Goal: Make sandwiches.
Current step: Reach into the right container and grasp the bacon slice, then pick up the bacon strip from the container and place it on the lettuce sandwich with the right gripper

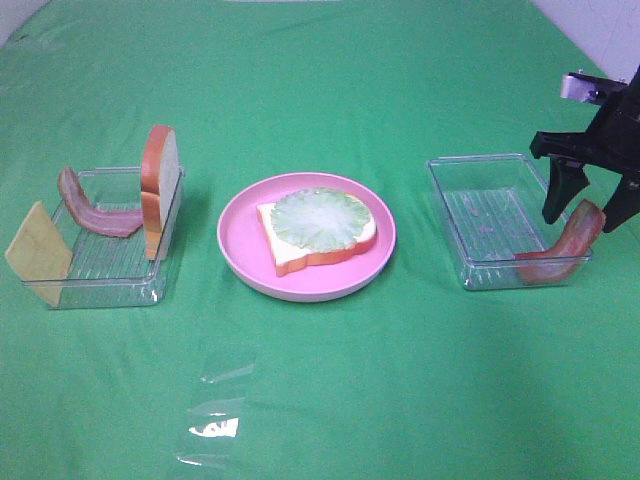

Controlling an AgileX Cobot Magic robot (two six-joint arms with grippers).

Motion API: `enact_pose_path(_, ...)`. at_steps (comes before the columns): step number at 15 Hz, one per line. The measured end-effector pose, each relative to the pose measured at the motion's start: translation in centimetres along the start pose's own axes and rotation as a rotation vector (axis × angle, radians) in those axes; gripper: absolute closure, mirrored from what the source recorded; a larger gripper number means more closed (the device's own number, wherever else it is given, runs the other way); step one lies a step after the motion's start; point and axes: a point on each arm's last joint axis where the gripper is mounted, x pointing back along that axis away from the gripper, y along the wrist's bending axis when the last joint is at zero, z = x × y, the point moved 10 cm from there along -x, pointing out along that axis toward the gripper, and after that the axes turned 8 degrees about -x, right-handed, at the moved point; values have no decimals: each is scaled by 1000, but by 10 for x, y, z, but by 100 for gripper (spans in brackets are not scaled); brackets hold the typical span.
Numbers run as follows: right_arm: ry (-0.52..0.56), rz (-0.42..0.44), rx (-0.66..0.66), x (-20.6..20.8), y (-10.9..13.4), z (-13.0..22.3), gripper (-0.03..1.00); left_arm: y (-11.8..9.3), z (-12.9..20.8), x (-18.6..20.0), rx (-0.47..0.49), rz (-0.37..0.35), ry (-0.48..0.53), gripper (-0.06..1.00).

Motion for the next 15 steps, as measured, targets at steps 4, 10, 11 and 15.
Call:
enact_pose_path(4, -15, -1, -19, 0, 0, -3, 81, 0, 0, 0, 0, 0, 0, -3)
enact_pose_path(10, -16, 15, -19, 0, -3, -3, 95, 0, 0, 0, 0, 0, 0, -3)
enact_pose_path(11, -15, 14, -20, 0, -3, -3, 95, 0, 0, 0, 0, 0, 0, -3)
enact_pose_path(15, -16, -16, -33, 9, 4, 0, 95, 0, 0, 0, 0, 0, 0, -3)
